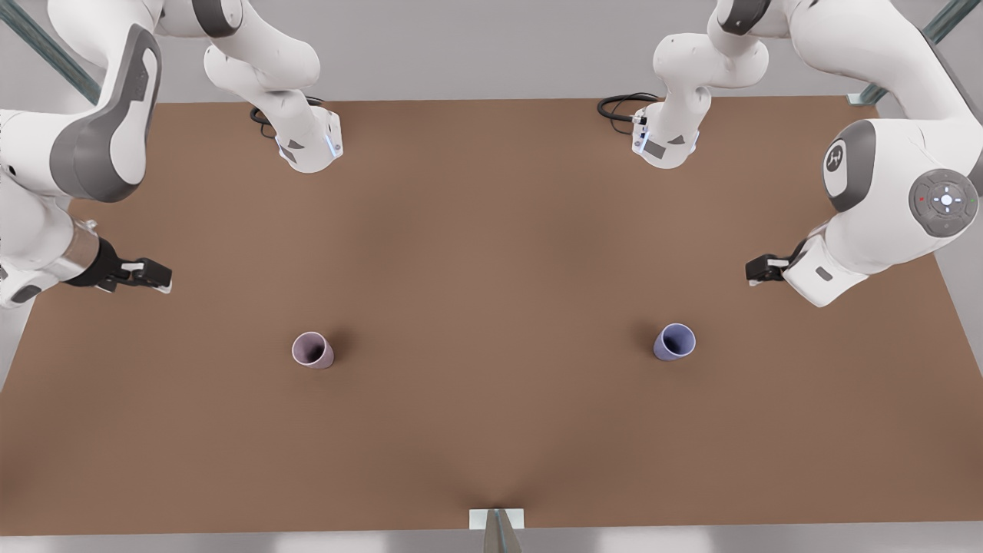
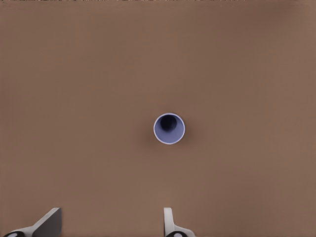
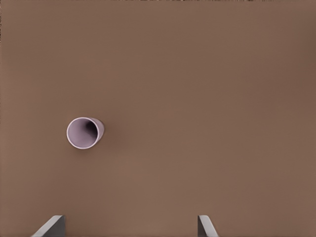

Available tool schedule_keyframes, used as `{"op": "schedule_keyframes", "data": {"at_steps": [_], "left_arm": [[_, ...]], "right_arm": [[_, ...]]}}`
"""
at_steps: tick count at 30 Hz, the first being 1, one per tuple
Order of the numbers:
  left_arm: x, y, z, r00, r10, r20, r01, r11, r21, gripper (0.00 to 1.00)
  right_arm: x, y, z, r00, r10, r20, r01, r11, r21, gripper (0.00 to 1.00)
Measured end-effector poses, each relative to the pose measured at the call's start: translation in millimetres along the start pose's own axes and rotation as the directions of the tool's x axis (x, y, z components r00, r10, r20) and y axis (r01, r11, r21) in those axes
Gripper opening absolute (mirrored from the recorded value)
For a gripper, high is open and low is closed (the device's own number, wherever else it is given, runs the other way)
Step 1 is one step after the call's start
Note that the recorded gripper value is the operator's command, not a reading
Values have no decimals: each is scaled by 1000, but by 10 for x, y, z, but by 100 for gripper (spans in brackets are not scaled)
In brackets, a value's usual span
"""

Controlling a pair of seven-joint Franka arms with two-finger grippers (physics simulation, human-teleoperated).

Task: Stack the cups, with the pink cup at the bottom and the purple cup at the top

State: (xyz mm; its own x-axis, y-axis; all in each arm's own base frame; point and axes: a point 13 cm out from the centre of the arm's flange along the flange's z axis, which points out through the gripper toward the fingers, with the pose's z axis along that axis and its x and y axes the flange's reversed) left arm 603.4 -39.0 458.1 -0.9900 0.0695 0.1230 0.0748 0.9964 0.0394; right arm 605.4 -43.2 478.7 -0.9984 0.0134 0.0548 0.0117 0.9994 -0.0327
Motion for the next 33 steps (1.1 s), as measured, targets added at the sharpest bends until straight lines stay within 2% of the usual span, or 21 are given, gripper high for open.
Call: {"op": "schedule_keyframes", "data": {"at_steps": [6, 20, 26, 33], "left_arm": [[-52, -23, 85, 1000, 13, -4, -13, 1000, 4, 100], [-217, -34, 484, 999, 17, -47, -15, 999, 36, 100], [-250, -29, 598, 998, 20, -63, -17, 999, 36, 100], [-308, -35, 743, 997, 22, -77, -19, 999, 37, 100]], "right_arm": [[106, 231, 613, 998, -47, -43, 46, 999, -22, 100], [-622, 1100, 2176, 989, -146, -33, 143, 987, -71, 100], [-372, 1160, 2894, 990, -119, -73, 111, 988, -110, 100], [-317, 1186, 3298, 994, -99, -38, 94, 989, -116, 100]]}}
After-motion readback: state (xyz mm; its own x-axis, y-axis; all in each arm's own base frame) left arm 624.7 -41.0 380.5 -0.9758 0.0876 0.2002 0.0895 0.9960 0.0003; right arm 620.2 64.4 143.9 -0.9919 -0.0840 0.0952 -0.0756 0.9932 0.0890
